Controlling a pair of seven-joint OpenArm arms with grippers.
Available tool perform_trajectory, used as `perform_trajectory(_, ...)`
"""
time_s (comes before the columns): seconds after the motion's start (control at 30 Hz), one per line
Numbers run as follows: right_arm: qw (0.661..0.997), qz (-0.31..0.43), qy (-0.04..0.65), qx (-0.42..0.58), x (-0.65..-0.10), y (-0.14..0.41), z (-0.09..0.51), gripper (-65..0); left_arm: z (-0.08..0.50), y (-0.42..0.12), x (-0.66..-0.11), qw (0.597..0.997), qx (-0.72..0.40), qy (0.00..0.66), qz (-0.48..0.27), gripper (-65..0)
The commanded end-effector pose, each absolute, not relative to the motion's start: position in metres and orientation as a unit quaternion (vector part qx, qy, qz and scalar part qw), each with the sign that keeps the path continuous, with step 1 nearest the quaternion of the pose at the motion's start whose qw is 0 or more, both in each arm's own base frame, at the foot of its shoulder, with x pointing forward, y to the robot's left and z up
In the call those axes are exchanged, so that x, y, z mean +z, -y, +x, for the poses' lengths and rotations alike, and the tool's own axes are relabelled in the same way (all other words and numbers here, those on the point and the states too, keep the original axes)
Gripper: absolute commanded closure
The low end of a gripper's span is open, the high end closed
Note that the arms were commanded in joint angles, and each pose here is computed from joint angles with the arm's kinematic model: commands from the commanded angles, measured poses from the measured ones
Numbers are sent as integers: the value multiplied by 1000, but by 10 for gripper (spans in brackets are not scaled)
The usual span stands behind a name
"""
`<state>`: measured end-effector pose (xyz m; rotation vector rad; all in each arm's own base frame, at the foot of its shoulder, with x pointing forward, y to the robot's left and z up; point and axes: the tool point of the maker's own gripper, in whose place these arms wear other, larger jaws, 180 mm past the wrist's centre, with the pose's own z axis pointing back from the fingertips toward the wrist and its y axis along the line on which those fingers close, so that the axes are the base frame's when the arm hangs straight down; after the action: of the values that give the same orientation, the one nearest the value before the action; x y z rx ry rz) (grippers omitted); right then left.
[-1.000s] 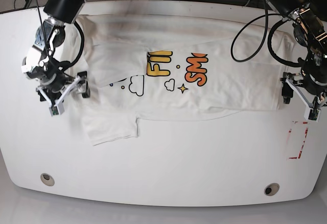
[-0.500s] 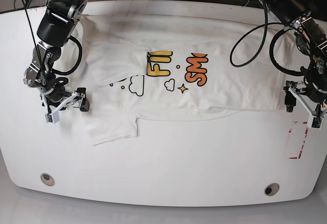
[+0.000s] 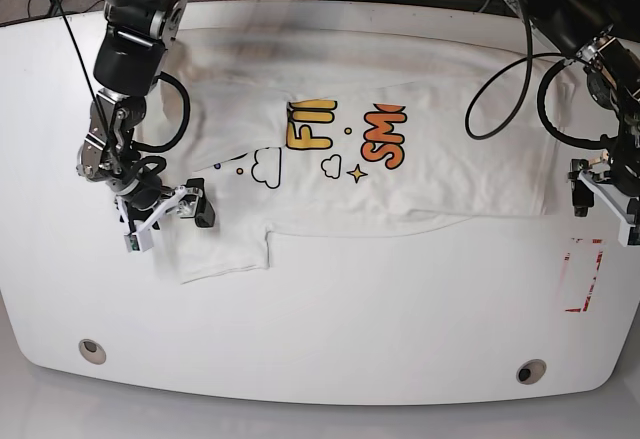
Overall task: Fold the T-shirt properly
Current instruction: 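Move both grippers to the folded edge of the shirt and grasp it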
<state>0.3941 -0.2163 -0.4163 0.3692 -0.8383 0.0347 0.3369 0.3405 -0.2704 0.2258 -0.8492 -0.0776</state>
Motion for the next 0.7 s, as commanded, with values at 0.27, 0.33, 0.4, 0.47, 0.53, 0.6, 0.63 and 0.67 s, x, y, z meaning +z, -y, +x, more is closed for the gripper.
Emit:
perform_trajectory(0.27,897,169,407,29,-408,223,400,-40,384,-338,-292,892,-23,450,30,-525)
perform_trajectory(0.33,898,168,405,34,-408,222,400,-13,388,-334,-303,893,-18,449,13,-525)
perform_trajectory(0.4,900,169,400,46,-410,216,400,-22,399,-329,-307,889,-14,457,-6,-525)
perform_trajectory(0.47,900,169,397,53,-410,213,400,-29,405,-324,-315,890,-11,454,-21,-525)
perform_trajectory(0.53,901,170,395,59,-411,210,400,-30,410,-319,-323,894,-9,447,-36,-525)
perform_trajectory(0.6,901,170,394,59,-412,209,398,-30,412,-314,-336,900,-2,433,-52,-525)
perform_trajectory(0.63,901,170,394,59,-412,209,398,-30,413,-314,-340,902,7,428,-57,-525)
perform_trajectory(0.67,901,170,394,59,-412,209,398,-30,414,-315,-342,903,15,425,-59,-525)
